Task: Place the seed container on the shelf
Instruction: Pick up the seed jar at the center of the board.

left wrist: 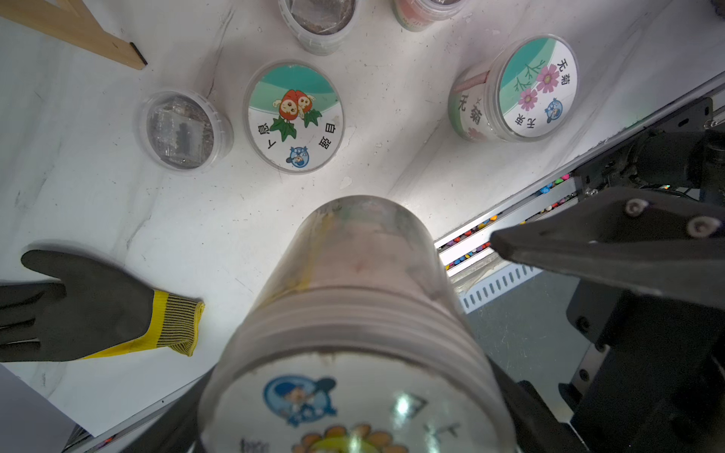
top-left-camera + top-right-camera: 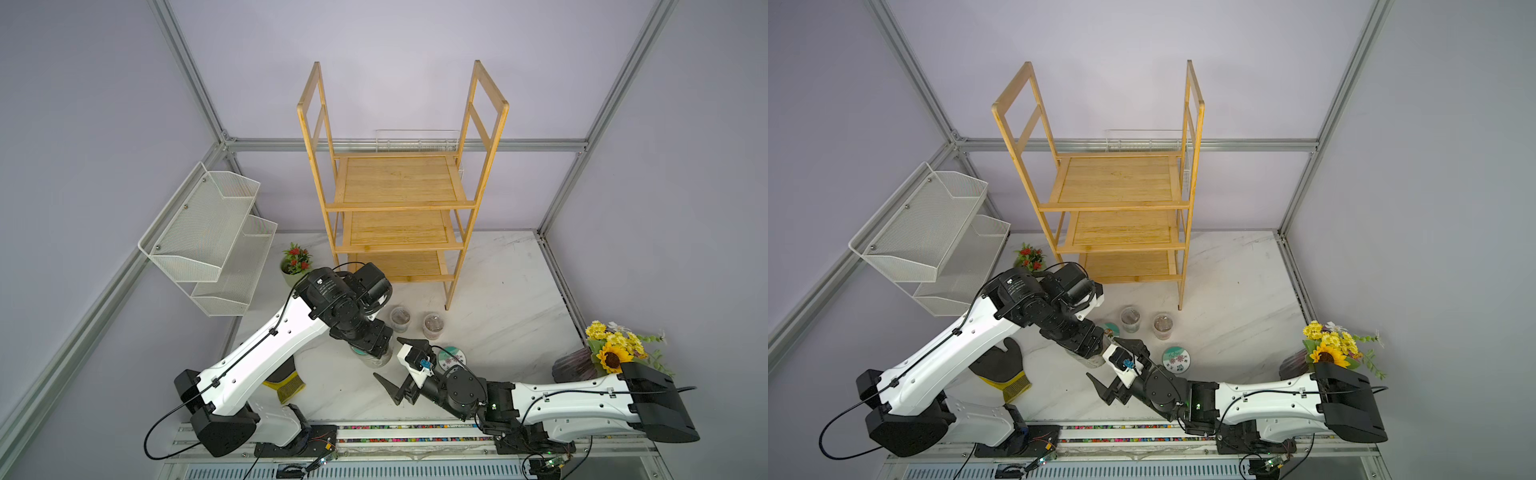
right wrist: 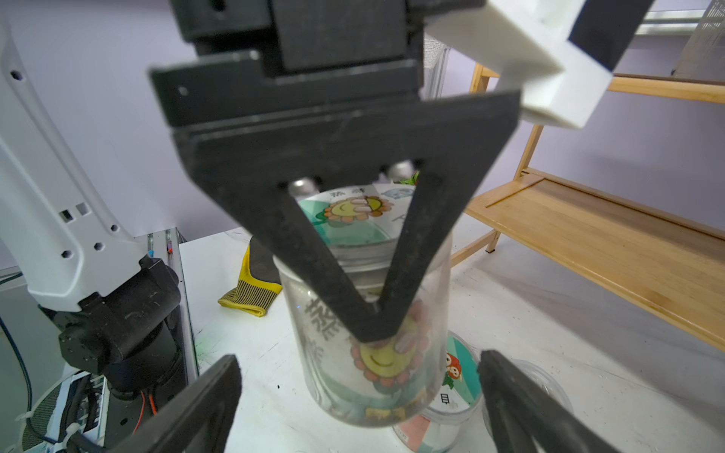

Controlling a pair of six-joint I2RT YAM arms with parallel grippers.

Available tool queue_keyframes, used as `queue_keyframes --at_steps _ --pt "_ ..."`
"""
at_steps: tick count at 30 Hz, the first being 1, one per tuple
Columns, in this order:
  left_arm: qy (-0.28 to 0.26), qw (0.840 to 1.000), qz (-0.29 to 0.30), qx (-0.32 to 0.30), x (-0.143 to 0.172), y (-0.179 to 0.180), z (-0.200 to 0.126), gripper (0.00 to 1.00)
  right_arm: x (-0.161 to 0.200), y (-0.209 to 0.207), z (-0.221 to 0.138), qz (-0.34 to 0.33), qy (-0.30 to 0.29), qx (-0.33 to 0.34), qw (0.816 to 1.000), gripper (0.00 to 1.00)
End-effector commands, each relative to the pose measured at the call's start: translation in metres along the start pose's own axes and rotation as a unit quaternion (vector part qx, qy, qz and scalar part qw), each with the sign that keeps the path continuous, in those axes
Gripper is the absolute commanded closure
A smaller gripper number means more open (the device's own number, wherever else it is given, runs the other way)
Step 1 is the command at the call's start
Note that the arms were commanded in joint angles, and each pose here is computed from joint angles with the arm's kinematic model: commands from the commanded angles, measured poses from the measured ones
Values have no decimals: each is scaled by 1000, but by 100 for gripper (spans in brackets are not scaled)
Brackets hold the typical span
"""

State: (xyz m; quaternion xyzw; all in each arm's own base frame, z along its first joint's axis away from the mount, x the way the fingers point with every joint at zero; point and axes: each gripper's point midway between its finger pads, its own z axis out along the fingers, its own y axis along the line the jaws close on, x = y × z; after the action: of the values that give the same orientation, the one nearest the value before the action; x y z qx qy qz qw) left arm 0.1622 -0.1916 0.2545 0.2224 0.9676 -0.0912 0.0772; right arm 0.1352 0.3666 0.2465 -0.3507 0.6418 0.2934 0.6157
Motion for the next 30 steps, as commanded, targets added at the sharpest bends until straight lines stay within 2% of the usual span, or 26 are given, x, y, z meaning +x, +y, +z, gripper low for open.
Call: queue_keyframes --at_steps 1,10,30 --pt "-12 1000 12 22 -5 -7 -9 30 -14 -2 3 0 -25 -1 1000 2" --pt "-12 1000 13 25 -4 -8 -9 30 -8 -5 18 -10 -23 6 1000 3" --pt "-1 999 17 32 -1 -10 -4 29 -21 -13 40 -28 -39 6 999 3"
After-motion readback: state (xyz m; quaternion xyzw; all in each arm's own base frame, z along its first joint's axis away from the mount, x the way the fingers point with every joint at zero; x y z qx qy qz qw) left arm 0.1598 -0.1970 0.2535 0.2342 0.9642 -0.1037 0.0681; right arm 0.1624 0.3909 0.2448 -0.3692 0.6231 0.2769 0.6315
